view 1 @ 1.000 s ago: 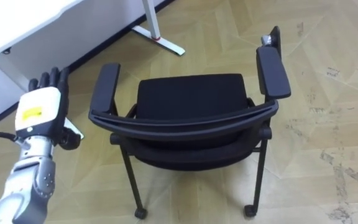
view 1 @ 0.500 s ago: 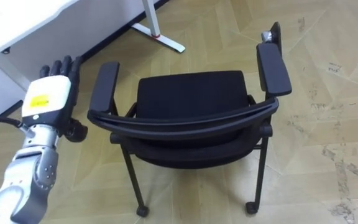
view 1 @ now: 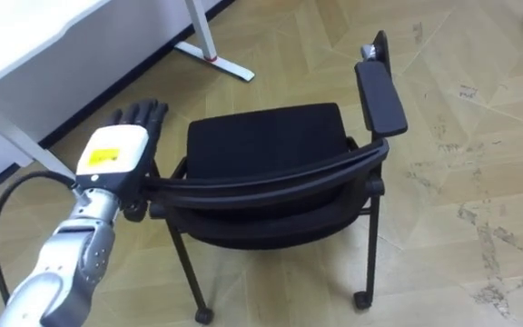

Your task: Push chair

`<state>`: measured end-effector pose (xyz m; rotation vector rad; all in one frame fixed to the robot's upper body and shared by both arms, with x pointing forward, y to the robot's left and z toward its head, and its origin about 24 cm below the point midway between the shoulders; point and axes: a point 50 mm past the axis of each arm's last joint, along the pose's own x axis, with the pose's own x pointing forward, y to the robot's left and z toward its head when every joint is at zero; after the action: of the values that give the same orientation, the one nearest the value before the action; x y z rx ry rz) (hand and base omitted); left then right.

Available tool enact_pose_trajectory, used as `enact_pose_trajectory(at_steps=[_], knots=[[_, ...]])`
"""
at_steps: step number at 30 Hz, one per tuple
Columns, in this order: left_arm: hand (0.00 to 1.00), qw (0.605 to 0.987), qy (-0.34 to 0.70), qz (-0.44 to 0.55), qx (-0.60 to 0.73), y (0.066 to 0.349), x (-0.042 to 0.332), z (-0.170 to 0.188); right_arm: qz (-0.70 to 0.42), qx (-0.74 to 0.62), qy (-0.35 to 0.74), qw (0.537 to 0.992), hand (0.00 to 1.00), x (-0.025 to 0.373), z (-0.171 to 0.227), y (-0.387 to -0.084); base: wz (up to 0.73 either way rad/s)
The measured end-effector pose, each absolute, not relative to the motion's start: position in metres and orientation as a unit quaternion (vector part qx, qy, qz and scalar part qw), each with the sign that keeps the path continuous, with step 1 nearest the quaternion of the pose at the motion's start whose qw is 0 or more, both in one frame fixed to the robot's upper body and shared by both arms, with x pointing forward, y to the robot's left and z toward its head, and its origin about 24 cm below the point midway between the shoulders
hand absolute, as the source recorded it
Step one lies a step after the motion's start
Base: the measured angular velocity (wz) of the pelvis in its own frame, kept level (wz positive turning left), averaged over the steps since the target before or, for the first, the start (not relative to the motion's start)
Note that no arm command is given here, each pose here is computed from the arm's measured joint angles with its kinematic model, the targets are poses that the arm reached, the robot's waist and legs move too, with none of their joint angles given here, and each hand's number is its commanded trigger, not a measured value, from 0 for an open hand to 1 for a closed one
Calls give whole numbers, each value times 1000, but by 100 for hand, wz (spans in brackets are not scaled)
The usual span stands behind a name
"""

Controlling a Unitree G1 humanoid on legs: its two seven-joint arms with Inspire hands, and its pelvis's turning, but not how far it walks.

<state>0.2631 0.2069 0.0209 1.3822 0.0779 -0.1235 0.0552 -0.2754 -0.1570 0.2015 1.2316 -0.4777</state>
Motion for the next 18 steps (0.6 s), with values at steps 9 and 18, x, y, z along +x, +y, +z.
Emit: enact_pose_trajectory(at_steps=[9,18], knots=[[0,797,53,-83,596,195,261,7,-205,86,574,788,0,59,-157,-273,-5],[0,796,90,-84,593,195,270,-5,-210,84,579,783,0,60,-157,-273,1]])
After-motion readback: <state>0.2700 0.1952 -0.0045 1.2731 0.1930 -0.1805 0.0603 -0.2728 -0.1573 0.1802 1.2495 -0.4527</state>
